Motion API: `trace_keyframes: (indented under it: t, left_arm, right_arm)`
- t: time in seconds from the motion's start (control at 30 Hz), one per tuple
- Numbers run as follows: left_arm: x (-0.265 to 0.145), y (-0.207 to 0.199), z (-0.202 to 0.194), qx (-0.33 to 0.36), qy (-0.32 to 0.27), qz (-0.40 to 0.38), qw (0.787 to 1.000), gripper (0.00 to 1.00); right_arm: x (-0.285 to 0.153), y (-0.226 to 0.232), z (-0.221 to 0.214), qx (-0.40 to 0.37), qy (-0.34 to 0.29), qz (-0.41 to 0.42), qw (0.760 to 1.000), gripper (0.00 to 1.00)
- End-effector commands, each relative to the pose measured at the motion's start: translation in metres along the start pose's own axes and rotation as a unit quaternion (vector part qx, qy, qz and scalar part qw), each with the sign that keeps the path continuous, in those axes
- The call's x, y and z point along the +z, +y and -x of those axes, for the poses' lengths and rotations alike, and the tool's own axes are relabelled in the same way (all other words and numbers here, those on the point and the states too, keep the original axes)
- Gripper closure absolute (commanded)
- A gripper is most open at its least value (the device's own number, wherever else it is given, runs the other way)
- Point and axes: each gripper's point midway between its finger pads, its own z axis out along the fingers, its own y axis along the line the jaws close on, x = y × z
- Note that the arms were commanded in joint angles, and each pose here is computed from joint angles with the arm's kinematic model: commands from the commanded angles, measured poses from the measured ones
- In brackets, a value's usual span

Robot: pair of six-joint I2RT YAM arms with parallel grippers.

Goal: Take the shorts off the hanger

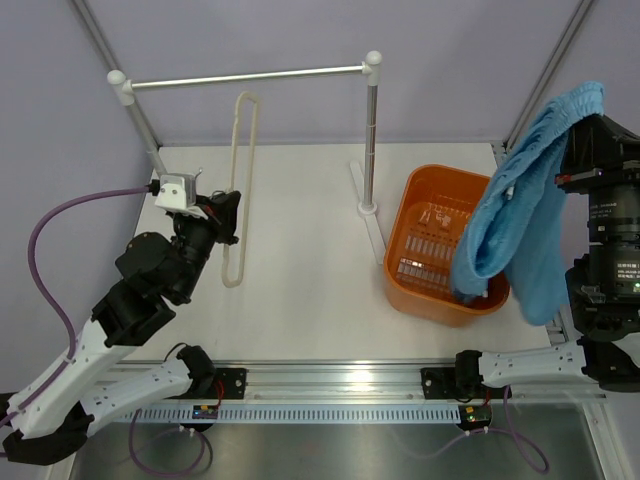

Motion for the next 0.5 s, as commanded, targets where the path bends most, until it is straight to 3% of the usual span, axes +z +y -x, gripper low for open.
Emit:
trace_keyframes:
  t: [0.0, 0.07, 0.13, 0.17, 0.33, 0.47]
  left_arm:
    - [-0.004, -0.005, 0.016, -0.024, -0.022, -0.014, 0.999, 1.00]
    - [-0.004, -0.005, 0.015, -0.024, -0.018, -0.013, 0.999, 1.00]
    - [-0.004, -0.005, 0.015, -0.025, -0.018, -0.015, 0.999, 1.00]
    - [-0.004, -0.005, 0.014, -0.025, -0.017, -0.015, 0.999, 1.00]
    - [-0.005, -0.006, 0.014, -0.025, -0.015, -0.019, 0.999, 1.00]
    - [-0.005, -0.004, 0.009, -0.018, -0.007, -0.016, 1.000, 1.00]
  right_arm:
    - [0.005, 0.023, 0.001, -0.004, -0.005, 0.022, 1.000, 1.00]
    - [0.009, 0.027, -0.001, 0.013, -0.009, 0.012, 1.000, 1.00]
    - [0.017, 0.025, -0.014, -0.036, 0.005, 0.000, 0.999, 1.00]
    - [0.020, 0.029, -0.015, -0.006, 0.003, 0.002, 1.000, 1.00]
    - [0.048, 0.025, -0.102, -0.091, 0.085, -0.039, 0.992, 1.00]
    - [0.067, -0.022, -0.146, -0.024, 0.128, -0.089, 0.987, 1.00]
